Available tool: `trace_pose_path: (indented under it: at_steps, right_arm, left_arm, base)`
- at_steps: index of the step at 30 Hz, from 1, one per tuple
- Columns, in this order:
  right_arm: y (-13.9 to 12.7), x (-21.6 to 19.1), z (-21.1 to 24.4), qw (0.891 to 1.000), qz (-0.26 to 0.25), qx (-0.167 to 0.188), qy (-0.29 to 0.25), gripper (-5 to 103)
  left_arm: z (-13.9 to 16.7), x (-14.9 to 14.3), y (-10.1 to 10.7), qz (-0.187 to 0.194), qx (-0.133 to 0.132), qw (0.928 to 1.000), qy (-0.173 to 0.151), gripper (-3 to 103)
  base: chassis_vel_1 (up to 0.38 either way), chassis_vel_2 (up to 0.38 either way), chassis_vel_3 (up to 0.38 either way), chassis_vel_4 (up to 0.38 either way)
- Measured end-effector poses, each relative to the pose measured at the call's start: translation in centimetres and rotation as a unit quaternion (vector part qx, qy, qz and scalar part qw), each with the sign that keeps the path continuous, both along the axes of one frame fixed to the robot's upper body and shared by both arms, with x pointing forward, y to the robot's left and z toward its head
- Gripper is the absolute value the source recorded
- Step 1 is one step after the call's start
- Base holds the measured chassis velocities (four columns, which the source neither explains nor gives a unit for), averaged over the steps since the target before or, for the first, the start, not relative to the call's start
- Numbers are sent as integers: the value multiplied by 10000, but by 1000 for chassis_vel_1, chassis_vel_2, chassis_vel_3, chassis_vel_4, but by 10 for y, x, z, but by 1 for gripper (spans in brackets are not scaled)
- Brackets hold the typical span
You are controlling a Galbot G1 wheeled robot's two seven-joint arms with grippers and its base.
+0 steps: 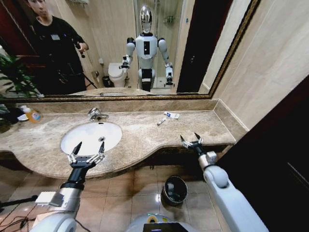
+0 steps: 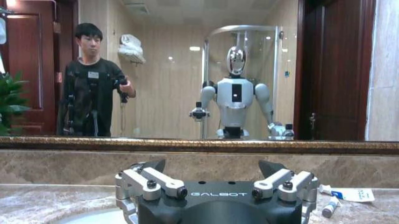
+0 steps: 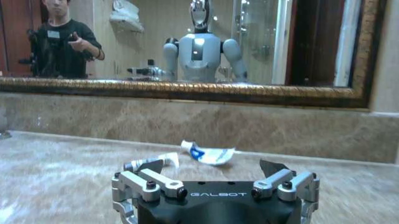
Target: Pick up the trash from the sink and place it in the trash bin.
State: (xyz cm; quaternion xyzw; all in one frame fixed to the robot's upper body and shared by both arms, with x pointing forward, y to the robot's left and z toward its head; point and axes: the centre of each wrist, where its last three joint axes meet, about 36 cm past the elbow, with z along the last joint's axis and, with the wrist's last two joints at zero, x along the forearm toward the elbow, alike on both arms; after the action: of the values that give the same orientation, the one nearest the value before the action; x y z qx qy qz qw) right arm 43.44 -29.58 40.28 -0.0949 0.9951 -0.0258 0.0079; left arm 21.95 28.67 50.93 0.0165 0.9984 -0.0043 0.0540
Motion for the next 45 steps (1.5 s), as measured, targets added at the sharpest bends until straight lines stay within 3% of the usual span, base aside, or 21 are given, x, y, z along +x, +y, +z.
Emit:
trace_pose_path:
  at_steps: [12, 16, 23, 27, 32, 45]
  right_arm:
    - [43, 56, 13, 9994, 339, 11, 108, 100]
    - [66, 80, 24, 9988, 414, 182, 206, 100]
    - [95, 106, 35, 9979, 188, 439, 442, 100]
    - [136, 132, 43, 9949, -295, 636, 727, 100]
    - [161, 147, 38, 9927, -495, 624, 903, 100]
    - [180, 162, 20, 9866, -733, 783, 1233, 100]
  left_arm:
    - [0, 0, 0, 0, 0, 10000, 0, 100]
    - [0, 0, 0, 1, 0, 10000, 0, 100]
    - [0, 0, 0, 1, 0, 10000, 0, 100]
    - [0, 0, 0, 0, 0, 10000, 0, 100]
    - [0, 0, 0, 1, 0, 10000, 0, 100]
    - [0, 0, 0, 1, 0, 10000, 0, 100]
  base:
    - [0, 0, 0, 0]
    - [0, 0, 0, 0]
    - [0, 0, 0, 0]
    - [0, 0, 0, 0]
    - [0, 0, 0, 0]
    - [0, 0, 0, 0]
